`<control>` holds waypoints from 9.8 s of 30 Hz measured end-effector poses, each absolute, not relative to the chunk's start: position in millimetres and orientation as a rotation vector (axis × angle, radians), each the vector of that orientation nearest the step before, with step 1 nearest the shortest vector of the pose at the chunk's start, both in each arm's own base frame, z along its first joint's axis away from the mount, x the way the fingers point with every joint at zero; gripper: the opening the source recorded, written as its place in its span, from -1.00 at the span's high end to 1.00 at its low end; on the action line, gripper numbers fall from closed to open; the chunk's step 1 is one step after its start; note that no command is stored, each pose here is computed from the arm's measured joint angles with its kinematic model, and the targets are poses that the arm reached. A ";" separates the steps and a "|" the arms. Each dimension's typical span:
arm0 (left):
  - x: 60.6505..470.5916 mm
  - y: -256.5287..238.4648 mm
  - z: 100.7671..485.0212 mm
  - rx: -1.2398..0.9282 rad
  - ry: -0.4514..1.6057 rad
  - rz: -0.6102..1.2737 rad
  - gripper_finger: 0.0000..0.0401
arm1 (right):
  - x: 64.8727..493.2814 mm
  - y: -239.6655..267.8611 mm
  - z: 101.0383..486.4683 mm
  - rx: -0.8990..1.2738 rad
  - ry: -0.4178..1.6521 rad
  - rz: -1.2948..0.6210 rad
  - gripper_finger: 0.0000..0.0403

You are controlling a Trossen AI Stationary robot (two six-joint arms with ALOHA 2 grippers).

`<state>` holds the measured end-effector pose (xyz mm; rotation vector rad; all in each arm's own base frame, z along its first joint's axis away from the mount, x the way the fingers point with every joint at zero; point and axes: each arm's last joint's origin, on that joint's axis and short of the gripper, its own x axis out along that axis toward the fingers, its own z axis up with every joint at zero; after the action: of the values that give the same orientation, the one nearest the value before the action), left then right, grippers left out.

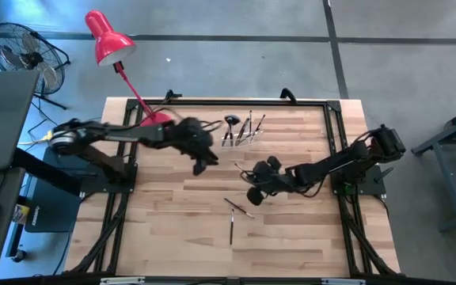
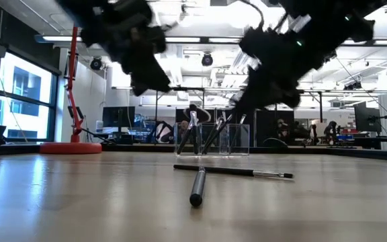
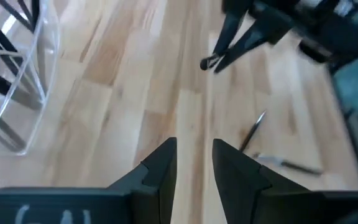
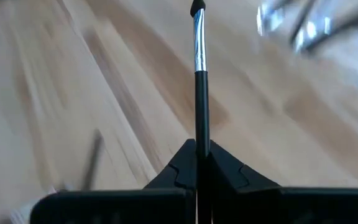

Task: Put items in baskets/containers
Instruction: Put the eyeshadow brush into the transparent organizer

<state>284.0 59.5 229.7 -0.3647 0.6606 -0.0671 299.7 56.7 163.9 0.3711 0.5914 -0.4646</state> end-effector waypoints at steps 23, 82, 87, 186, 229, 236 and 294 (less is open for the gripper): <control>230.9 53.8 219.1 -0.439 0.367 0.256 0.50 | 219.4 -95.6 164.3 0.383 -0.140 -0.545 0.96; 232.5 56.6 224.2 -0.366 0.314 0.267 0.50 | 278.8 -168.6 133.5 0.299 -0.203 -0.277 0.62; 232.5 56.5 224.2 -0.367 0.315 0.263 0.50 | 276.9 -166.7 151.8 0.268 -0.261 -0.240 0.62; 399.5 -81.8 130.6 -0.121 1.137 -0.018 0.96 | 239.3 100.1 129.4 0.146 0.884 -0.143 0.46; 416.2 -80.2 163.3 0.021 1.048 0.063 0.42 | 259.2 86.9 117.7 -0.070 0.945 -0.056 1.00; 418.4 -80.7 167.6 0.072 1.033 0.040 0.40 | 258.3 86.0 125.7 -0.073 0.913 -0.076 1.00; 419.0 -67.0 167.3 0.045 1.075 -0.047 0.94 | 269.7 89.6 141.2 -0.043 0.738 -0.068 1.00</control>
<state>419.0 -67.0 167.3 0.0445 1.0747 -0.0474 269.7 89.6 141.2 -0.0428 0.7379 -0.0679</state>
